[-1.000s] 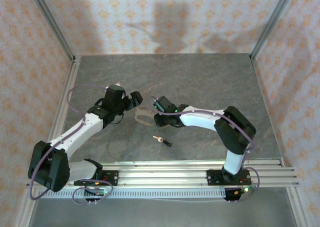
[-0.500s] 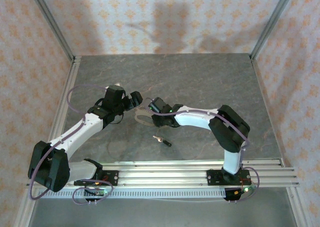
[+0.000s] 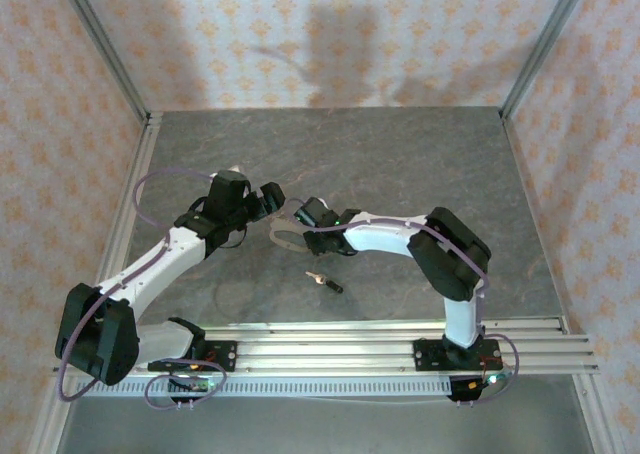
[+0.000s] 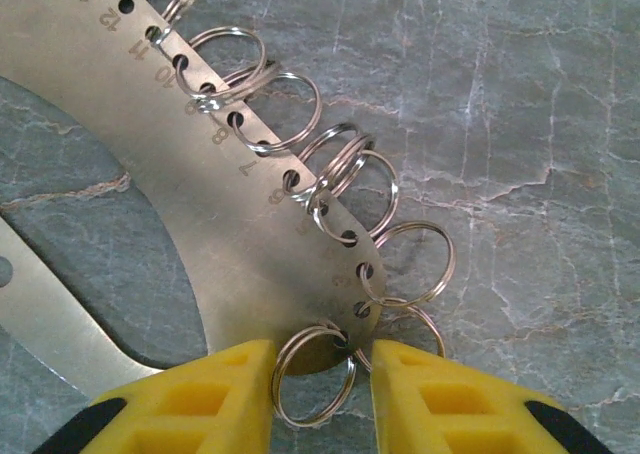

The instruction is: Put the keys on the keyring

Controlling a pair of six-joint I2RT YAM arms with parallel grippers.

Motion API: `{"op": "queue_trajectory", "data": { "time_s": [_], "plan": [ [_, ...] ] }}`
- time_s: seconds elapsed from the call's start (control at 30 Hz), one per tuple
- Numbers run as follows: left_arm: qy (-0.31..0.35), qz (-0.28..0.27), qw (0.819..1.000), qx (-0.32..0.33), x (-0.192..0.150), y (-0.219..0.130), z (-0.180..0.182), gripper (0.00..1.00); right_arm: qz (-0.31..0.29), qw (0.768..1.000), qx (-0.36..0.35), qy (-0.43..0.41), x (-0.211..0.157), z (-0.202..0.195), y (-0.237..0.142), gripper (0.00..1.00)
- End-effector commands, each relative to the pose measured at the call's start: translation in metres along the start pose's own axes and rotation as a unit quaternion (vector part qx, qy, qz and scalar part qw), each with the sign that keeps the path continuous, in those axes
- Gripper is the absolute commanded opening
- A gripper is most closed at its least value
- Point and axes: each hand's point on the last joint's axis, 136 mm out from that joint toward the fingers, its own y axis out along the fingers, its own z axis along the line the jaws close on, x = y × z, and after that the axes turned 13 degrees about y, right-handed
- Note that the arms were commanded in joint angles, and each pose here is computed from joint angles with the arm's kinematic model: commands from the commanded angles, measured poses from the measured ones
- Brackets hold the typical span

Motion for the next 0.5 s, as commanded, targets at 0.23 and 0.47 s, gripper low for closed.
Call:
{"op": "queue_trajectory", "data": {
  "time_s": [0.23,0.47],
  "plan": [
    [0.011,-0.019,1.000,0.004,0.0059,-0.0049,0.0024,1.00,-0.011,0.999,-0.029,-0.007,0.0057,-0.0049,-0.0016,0.22],
    [0.011,-0.019,1.000,0.003,0.0064,-0.0050,0.0018,1.00,-0.018,0.999,-0.033,-0.009,0.0098,-0.0070,-0.0082,0.10]
  ]
}}
